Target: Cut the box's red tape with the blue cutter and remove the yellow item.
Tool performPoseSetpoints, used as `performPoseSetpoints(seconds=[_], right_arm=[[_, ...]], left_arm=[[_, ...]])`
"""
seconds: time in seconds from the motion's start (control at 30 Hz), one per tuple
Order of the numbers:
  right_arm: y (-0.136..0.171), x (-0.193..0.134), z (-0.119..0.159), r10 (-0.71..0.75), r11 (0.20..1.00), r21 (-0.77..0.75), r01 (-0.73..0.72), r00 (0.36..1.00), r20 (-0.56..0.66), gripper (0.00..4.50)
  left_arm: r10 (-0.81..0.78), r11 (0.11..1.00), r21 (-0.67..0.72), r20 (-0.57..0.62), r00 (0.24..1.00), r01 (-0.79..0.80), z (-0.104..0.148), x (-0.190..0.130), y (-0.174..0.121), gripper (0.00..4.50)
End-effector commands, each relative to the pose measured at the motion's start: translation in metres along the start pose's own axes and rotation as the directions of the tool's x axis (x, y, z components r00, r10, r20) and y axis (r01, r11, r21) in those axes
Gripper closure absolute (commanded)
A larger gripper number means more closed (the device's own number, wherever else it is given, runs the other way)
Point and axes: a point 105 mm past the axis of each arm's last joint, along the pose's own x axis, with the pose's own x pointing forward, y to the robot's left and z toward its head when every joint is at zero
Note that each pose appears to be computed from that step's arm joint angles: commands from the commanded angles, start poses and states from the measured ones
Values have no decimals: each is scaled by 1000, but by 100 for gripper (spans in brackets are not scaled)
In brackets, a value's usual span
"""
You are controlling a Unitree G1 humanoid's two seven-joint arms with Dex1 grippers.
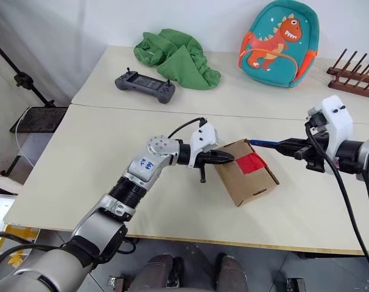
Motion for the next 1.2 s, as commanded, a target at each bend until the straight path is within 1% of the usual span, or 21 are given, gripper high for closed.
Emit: performPoseSetpoints(seconds=[0.03, 0.33, 0.8, 0.93, 1.2], right_arm=[[-1, -9, 18, -24, 999, -33, 26, 997, 79, 434], [-4, -13, 19, -22, 1000, 0, 23, 995, 100, 434], [-1, -9, 2, -31, 999, -33, 31, 999, 24, 434], [5, -9, -1, 3, 1000, -28, -3, 1000, -3, 434], [5, -10, -1, 18, 1000, 10, -18, 1000, -17, 434]], left_arm=[[-17, 1000, -1, -19, 1000, 17, -4, 4, -6, 449], [-15, 1000, -3, -11, 1000, 15, -1, 5, -5, 449], [-9, 1000, -4, -6, 1000, 9, 1, 6, -4, 449], [-10, 1000, -5, -7, 1000, 10, 0, 7, -5, 449], [3, 1000, 6, -15, 1000, -3, 4, 13, -1, 449]])
